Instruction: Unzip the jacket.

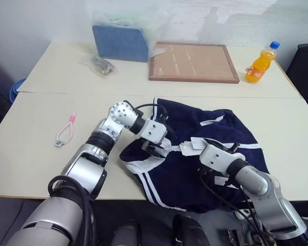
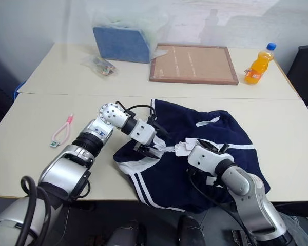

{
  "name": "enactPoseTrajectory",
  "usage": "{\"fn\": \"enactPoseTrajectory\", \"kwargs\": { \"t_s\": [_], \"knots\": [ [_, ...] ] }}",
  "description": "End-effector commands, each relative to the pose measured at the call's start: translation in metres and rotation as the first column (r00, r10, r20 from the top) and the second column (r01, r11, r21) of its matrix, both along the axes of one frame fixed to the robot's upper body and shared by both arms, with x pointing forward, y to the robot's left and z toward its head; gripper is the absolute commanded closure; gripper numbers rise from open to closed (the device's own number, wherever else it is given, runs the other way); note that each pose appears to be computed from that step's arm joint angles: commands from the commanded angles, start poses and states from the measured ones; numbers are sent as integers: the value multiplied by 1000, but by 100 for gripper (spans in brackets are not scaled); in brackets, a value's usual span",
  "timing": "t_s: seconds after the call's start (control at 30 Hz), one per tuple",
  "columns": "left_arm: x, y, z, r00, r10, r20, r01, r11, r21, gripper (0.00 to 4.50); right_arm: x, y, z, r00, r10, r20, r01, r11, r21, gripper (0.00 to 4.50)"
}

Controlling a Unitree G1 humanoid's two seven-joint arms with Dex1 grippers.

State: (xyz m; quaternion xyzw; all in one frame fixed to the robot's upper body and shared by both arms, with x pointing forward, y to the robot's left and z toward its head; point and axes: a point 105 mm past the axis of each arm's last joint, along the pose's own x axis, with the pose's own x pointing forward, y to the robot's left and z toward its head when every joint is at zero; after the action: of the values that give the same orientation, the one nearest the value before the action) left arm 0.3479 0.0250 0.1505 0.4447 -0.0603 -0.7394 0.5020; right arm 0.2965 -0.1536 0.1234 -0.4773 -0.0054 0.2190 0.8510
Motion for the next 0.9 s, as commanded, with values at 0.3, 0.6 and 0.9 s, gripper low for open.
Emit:
{"fn": "enactPoseTrajectory", "kwargs": {
  "t_s": [0.3,0.6,0.9],
  "knots": [
    [-12,-15,47,998,-53,-32,46,984,-171,22,2,2,13,997,-18,75,14,998,56,448],
    [-25,-27,46,982,-155,110,167,980,-106,61,-4,1,9,998,-41,54,37,996,76,450],
    [-10,3,27,993,-78,84,84,994,-67,142,-8,-6,7,996,-72,50,68,995,74,450]
  ]
}}
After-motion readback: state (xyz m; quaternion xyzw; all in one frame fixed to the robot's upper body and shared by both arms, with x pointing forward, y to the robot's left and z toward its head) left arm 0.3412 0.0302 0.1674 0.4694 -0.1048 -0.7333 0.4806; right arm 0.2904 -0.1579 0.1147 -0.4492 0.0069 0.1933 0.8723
